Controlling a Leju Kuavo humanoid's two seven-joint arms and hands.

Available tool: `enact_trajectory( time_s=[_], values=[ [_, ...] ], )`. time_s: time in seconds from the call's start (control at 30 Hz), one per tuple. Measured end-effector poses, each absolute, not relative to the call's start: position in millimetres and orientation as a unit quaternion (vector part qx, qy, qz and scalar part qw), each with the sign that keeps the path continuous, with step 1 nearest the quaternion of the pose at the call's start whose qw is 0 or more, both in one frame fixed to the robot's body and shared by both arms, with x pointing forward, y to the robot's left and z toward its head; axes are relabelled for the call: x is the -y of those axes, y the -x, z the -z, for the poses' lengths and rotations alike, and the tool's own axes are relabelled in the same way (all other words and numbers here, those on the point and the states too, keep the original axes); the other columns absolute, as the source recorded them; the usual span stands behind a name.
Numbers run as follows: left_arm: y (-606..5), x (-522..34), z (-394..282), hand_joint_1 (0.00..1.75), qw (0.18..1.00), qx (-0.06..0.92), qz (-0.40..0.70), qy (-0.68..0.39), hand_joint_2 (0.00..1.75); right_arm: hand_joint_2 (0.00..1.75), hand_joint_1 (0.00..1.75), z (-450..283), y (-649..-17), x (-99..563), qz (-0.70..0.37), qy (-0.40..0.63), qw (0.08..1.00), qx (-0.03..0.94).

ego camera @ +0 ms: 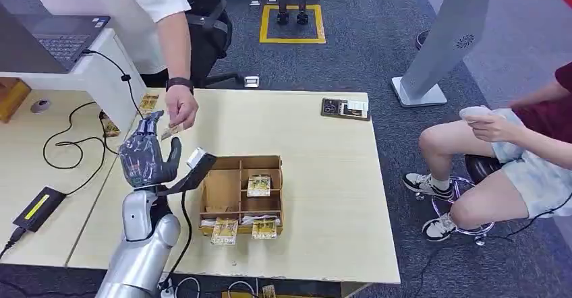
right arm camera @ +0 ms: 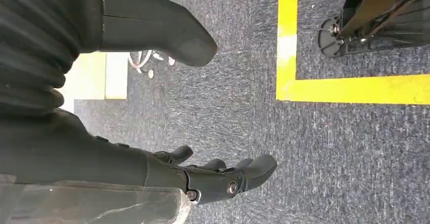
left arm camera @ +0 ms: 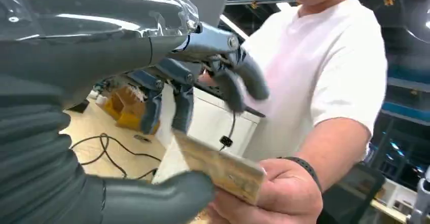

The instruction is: Pass the card to the sensor for recognition and then transmit it.

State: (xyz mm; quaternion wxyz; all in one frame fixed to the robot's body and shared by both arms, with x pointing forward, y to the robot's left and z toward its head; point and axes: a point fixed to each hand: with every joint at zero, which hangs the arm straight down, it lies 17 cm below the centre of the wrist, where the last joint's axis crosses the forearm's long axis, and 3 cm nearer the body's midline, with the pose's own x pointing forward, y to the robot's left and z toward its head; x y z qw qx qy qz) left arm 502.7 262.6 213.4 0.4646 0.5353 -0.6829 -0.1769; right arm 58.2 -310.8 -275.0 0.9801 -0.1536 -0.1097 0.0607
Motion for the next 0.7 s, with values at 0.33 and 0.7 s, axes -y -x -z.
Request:
enact_trajectory(
  time_s=[0.33, 0.7],
  values=[
    [-499, -251, -218, 0.00, 0.450, 0.707, 0.184, -0.513, 1.75, 1.75, 0.00, 275, -57, 311, -0.053, 0.154, 0.981, 0.109],
    [-472, -248, -224, 0.00, 0.441, 0.756, 0.152, -0.459, 1.75, 1.75, 0.00, 274, -50, 317, -0.044, 0.153, 0.982, 0.105]
  ],
)
